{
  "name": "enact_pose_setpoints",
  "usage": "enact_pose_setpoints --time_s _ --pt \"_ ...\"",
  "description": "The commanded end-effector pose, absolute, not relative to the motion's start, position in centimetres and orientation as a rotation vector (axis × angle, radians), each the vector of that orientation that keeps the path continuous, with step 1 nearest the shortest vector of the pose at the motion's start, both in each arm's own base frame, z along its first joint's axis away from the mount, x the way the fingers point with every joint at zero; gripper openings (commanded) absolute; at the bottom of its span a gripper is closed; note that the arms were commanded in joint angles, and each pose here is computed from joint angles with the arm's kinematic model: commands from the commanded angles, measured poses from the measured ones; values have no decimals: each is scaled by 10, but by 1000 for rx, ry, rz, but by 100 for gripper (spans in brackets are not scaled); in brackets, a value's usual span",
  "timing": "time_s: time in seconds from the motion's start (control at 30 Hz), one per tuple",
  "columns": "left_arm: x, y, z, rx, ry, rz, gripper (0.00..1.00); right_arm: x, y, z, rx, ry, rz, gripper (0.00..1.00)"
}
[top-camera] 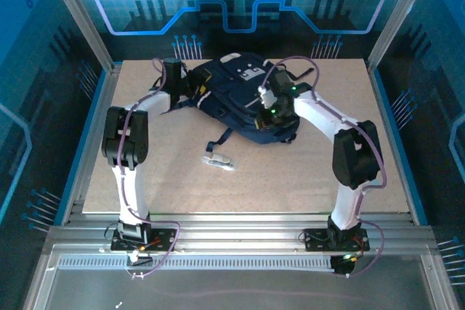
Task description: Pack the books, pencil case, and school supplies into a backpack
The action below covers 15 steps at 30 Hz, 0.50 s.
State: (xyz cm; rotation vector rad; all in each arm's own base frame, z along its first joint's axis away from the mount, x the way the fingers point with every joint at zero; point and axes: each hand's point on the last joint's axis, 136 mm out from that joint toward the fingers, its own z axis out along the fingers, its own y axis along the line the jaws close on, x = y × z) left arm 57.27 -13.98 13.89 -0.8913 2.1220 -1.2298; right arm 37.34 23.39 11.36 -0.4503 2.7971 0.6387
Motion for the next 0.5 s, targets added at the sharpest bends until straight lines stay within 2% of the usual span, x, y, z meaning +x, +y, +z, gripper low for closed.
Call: enact_pose_setpoints --time_s 0.0,0.03,0.07,0.1,0.27,0.47 --pt "569 -151 161 -779 2146 -1273 78 378 298 139 -514 2678 940 0" --pt "565 -151 164 -770 2152 -1268 82 381 306 140 -511 2666 959 0" --pt "561 -149 166 -767 2159 -1263 92 384 315 142 -503 2651 993 0" --pt "555 -147 170 -768 2162 -1257 98 389 324 145 -493 2631 1035 0" --pt "515 -135 173 -807 2210 -1178 99 409 356 158 -408 2560 1199 0" --pt "456 -121 153 -933 2206 -1091 99 415 386 172 -358 2514 1357 0"
